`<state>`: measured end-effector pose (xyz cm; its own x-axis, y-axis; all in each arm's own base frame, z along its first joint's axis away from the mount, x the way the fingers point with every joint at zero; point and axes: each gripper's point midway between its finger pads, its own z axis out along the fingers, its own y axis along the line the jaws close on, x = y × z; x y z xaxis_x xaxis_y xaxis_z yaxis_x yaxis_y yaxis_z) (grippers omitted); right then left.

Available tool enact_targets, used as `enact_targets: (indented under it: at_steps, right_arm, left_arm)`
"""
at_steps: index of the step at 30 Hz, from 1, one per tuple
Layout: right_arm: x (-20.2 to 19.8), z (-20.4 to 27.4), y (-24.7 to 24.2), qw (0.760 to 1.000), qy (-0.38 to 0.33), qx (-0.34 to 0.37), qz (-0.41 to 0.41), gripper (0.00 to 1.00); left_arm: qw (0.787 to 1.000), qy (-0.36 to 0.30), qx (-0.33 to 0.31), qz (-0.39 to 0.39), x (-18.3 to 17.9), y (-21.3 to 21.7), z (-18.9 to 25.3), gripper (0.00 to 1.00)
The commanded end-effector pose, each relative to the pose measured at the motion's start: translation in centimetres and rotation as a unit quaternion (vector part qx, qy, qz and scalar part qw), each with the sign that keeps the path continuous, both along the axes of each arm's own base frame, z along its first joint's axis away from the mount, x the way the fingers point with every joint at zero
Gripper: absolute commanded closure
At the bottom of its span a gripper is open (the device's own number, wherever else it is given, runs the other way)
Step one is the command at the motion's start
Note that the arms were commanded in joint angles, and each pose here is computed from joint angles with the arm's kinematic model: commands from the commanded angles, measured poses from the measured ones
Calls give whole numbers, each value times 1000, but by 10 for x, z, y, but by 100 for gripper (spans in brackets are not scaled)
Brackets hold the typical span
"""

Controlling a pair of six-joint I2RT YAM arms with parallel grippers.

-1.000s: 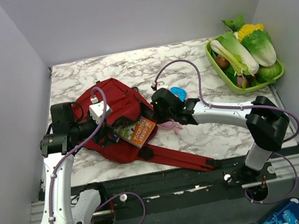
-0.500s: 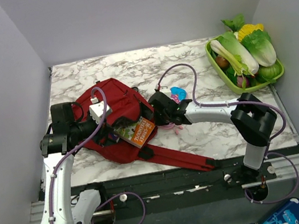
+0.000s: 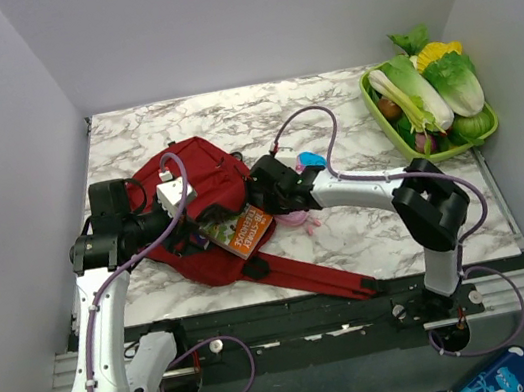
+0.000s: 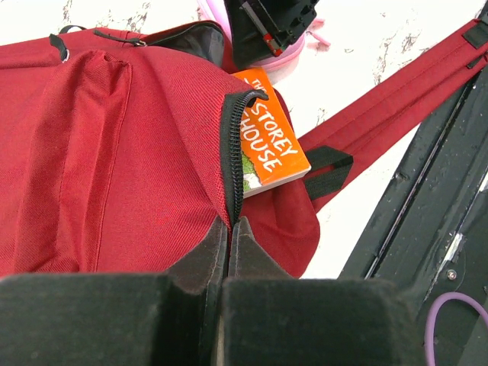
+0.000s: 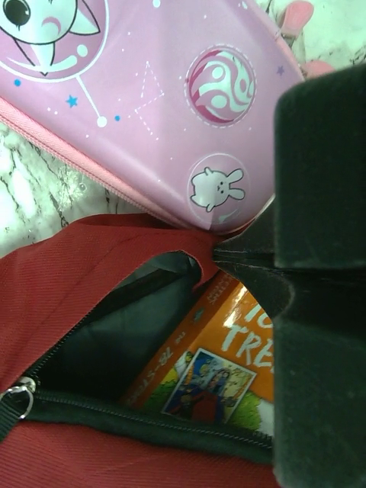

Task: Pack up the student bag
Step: Place the book in the student bag.

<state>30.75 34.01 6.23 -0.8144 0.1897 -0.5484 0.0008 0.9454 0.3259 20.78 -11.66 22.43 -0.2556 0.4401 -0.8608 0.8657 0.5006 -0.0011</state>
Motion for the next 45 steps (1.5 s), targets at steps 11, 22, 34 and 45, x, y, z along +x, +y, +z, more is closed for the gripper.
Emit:
enact_targets:
  at_steps: [11,22,34,45]
  right_arm:
    - [-2,-12,-27,996,35,-49,-73,99]
    - [-23,-19,-38,997,47,-10,-55,67]
    - [-13,-18,0,997,67,35,-30,59]
    - [-13,4,52,997,48,59,29,66]
  left_arm:
    - [999,-23,-7,-21,-6,-5,13,99]
    - [1000,-17,-9,-22,-7,-6,10,99]
    - [1000,-21,-10,-20,-8,-6,13,99]
    - [999,-24,-11,-20,-6,-6,16,99]
